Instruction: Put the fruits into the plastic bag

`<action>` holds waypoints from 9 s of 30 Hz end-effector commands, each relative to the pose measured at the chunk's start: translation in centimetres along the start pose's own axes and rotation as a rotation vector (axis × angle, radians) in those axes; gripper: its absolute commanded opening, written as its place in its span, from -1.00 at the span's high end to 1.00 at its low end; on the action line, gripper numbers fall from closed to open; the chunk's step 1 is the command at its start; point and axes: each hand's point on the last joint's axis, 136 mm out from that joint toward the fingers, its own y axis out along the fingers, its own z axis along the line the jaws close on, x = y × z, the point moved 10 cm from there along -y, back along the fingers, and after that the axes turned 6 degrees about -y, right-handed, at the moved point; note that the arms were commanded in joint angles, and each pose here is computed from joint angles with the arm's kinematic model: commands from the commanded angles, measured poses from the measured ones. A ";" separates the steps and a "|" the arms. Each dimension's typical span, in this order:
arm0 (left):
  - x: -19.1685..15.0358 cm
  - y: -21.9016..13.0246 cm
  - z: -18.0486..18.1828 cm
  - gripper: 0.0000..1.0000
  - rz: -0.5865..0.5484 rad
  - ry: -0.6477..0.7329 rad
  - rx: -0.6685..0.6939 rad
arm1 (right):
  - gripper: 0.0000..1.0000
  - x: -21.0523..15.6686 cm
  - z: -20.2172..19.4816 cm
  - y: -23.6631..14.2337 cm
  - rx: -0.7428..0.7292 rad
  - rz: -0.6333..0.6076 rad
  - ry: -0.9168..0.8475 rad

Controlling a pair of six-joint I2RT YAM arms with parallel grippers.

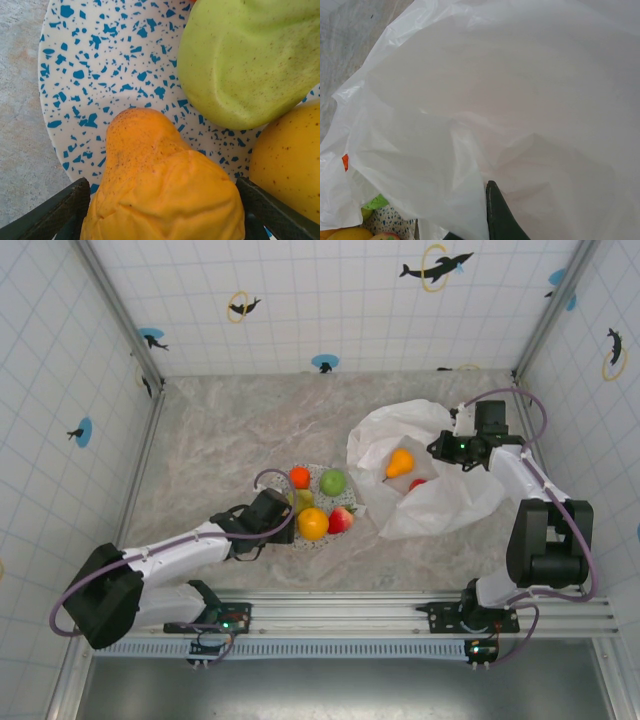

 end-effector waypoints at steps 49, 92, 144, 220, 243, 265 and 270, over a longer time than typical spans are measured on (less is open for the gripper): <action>11.9 5.3 -25.4 -0.14 -0.220 0.360 -0.549 | 1.00 -0.4 0.4 0.1 0.054 -0.003 -0.002; 14.6 15.6 -29.4 -0.43 -0.421 0.266 -0.693 | 1.00 3.0 2.4 -0.9 0.078 -0.116 0.037; 6.6 -5.6 -9.8 -0.56 -0.286 0.060 -0.405 | 1.00 0.7 -1.2 -0.1 0.034 -0.059 0.058; 1.9 -7.0 -7.5 -0.30 -0.060 0.143 -0.559 | 1.00 0.6 -0.6 0.6 0.042 -0.023 0.050; 12.8 4.4 -23.9 -0.24 -0.113 0.483 -0.622 | 1.00 1.0 1.4 -0.4 0.029 0.000 0.021; 15.6 7.6 -25.7 -0.22 -0.399 0.416 -0.575 | 1.00 2.8 3.1 -1.1 0.069 -0.036 0.021; 15.8 8.9 -25.4 -0.22 -0.457 0.408 -0.532 | 1.00 3.2 3.4 -1.1 0.054 -0.024 0.005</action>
